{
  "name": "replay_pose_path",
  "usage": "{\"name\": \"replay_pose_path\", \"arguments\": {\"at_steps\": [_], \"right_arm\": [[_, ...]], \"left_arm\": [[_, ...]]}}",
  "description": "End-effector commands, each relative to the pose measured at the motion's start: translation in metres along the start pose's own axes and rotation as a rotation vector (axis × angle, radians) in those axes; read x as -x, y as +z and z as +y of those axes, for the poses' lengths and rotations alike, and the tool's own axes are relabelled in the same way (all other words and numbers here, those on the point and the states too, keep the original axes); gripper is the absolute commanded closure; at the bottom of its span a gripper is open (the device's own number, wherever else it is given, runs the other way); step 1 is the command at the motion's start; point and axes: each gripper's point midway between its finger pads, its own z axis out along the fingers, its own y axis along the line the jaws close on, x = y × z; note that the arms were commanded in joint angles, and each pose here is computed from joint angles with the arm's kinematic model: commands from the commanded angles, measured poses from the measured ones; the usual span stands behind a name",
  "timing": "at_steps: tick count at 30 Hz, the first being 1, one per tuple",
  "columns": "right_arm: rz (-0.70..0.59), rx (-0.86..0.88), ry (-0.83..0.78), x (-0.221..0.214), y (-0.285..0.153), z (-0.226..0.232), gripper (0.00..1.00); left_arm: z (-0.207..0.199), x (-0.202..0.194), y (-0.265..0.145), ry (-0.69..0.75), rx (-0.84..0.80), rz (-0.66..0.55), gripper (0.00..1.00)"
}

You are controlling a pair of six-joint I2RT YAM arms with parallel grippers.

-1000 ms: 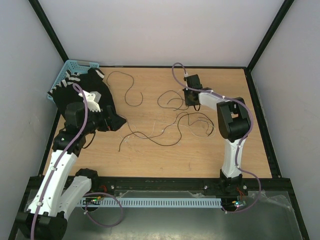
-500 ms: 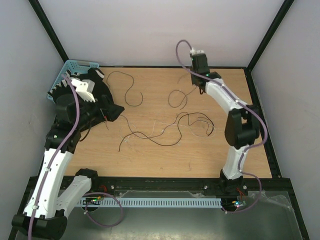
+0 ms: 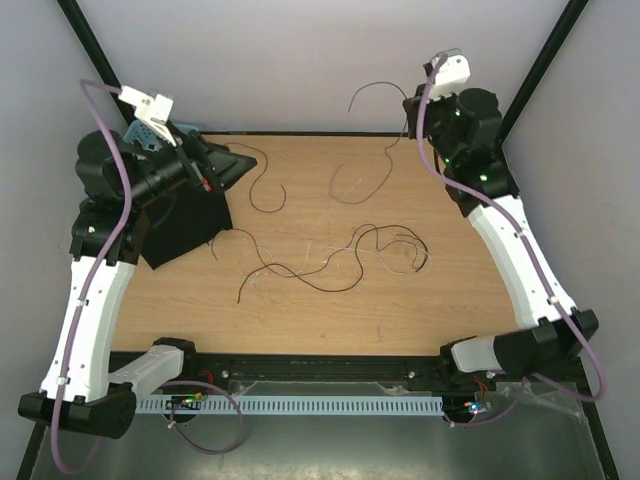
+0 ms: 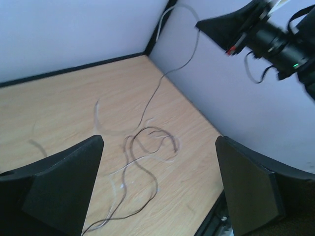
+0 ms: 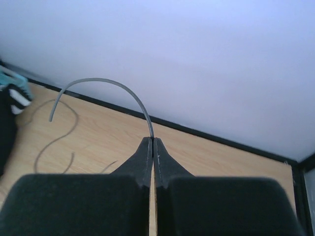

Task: Zip-tie the wires
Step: Pick up the cable at the center of the board, then straighten the cable at the center of the board.

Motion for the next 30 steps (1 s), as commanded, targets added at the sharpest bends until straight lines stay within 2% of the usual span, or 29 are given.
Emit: {"name": "replay_pose_path", "arguments": {"at_steps": [1,8,13,18,24,27,30], "right_arm": [[-0.157,0.210,-0.041,0.044,-0.035,0.035,1.00],[-0.289,0.526,-0.080,0.079,-0.112,0.086,1.00],[-0.320,0.726,-0.091,0.078,-0.154,0.115,1.00],[-0.325,0.787,-0.093,0.075,-0.173,0.123,1.00],[-0.314,0.804,-0.085,0.069,-0.180,0.125,1.00],[-0.310,0.801,-0.081,0.066,-0.181,0.125,1.00],[-0.304,0.780,-0.079,0.063,-0.178,0.122,1.00]], "left_arm": [[-0.052,0.046,-0.004,-0.007,-0.197,-0.061,0.01],[-0.093,0.071,-0.001,-0.067,-0.341,-0.038,0.01],[-0.108,0.054,0.013,-0.096,-0.408,0.025,0.04],[-0.128,0.025,0.033,-0.117,-0.499,0.120,0.15],[-0.155,0.003,0.058,-0.099,-0.575,0.167,0.25],[-0.165,-0.007,0.068,-0.102,-0.610,0.191,0.31],[-0.174,-0.015,0.073,-0.104,-0.641,0.209,0.42]]}}
